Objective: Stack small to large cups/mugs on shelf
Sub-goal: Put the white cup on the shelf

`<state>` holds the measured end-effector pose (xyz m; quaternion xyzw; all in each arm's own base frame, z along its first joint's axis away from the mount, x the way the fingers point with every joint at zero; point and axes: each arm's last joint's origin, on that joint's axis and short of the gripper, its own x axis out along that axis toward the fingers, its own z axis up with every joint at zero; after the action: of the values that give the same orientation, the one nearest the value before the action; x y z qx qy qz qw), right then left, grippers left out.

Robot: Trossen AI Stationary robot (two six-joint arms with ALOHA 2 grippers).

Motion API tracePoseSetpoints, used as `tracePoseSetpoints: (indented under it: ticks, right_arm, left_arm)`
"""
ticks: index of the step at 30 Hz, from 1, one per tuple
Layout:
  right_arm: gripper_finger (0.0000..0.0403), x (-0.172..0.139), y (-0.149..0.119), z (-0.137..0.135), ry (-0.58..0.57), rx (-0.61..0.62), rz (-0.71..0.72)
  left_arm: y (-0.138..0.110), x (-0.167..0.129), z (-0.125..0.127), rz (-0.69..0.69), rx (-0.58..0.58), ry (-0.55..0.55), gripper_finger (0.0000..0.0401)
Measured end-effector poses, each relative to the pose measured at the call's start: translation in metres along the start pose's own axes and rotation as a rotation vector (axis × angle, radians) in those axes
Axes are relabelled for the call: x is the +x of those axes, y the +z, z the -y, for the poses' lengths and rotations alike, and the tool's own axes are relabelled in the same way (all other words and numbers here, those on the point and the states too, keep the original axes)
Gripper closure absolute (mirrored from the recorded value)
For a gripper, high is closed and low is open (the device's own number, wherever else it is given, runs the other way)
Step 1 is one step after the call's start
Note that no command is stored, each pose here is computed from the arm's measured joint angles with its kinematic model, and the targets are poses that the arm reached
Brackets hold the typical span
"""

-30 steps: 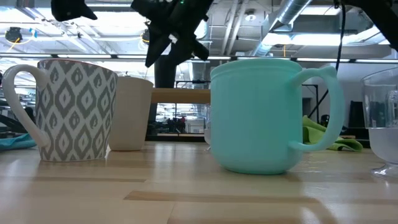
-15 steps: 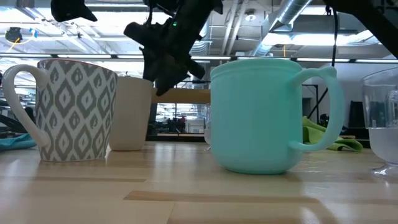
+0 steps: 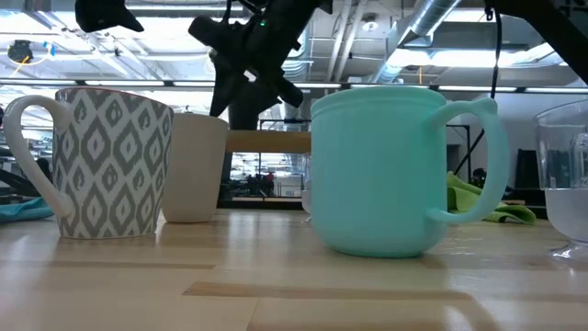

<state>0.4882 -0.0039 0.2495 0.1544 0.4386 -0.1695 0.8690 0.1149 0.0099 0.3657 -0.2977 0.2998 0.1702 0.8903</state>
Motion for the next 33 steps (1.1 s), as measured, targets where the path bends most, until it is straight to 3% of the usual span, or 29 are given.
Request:
tracePoseSetpoints:
  ticks: [13,18,24,33]
  right_arm:
    - [0.0196,0.023,-0.012,-0.003,-0.011,-0.013,-0.029]
    - [0.0262,0.025,-0.012,-0.003,-0.002,-0.028,-0.035]
    - [0.0382,0.023,-0.014,-0.005,-0.004,-0.065,-0.049]
    - [0.0393,-0.024,0.023,0.007,0.009,-0.07,-0.023]
  left_arm:
    - [0.0,0.0,0.0,0.012,-0.001,0.014,0.014]
    - [0.001,0.0,0.0,0.018,-0.009,0.019,0.014]
    - [0.001,0.0,0.0,0.02,-0.012,0.021,0.014]
    - [0.001,0.0,-0.001,0.03,-0.012,0.034,0.014]
